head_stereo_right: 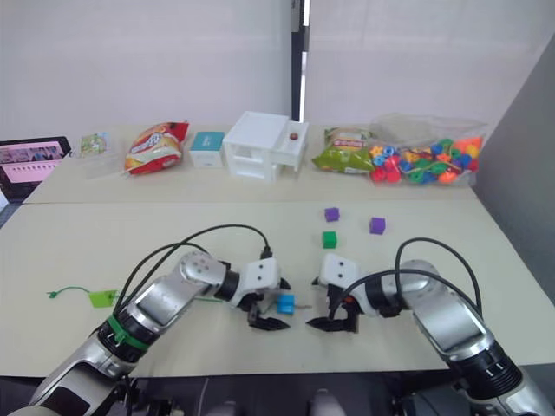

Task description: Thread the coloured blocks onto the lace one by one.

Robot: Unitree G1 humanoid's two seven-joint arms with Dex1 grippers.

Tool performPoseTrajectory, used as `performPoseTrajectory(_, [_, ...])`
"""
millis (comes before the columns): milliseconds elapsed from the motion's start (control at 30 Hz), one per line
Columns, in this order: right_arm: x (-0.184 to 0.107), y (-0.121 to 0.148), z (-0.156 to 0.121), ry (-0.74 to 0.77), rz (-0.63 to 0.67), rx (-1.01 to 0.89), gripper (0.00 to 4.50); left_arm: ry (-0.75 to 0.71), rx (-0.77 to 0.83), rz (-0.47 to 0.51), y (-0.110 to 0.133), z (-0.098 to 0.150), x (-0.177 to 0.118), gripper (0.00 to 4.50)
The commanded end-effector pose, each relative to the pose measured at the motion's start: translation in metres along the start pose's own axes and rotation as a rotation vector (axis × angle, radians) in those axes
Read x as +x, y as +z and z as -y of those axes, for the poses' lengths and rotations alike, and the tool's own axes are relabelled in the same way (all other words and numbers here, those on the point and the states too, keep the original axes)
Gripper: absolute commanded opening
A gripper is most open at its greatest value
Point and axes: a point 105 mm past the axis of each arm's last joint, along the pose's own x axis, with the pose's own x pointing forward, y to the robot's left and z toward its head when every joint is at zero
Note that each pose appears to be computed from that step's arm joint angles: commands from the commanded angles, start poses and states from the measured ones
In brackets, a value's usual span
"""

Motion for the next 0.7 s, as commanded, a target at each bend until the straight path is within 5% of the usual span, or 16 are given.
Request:
performPoseTrajectory(33, [0.002, 0.004, 0.001, -0.018, 0.01, -0.033, 4.5, -0.013, 0.029, 0.014, 0.005, 0.002, 0.002, 3.31])
performPoseTrajectory(233, [0.009, 0.003, 0.002, -0.008, 0.004, -0.054, 4.5, -0.03, 0.026, 0.031, 0.007, 0.005, 0.003, 1.39])
performPoseTrajectory(400, [0.017, 0.0, 0.002, 0.011, -0.003, -0.074, 4.5, -0.038, 0.024, 0.031, 0.007, 0.007, 0.001, 1.38])
performPoseTrajectory(700, [0.024, -0.003, 0.005, 0.02, -0.02, -0.122, 1.62, -0.038, 0.024, 0.026, 0.006, 0.006, 0.0, 1.38])
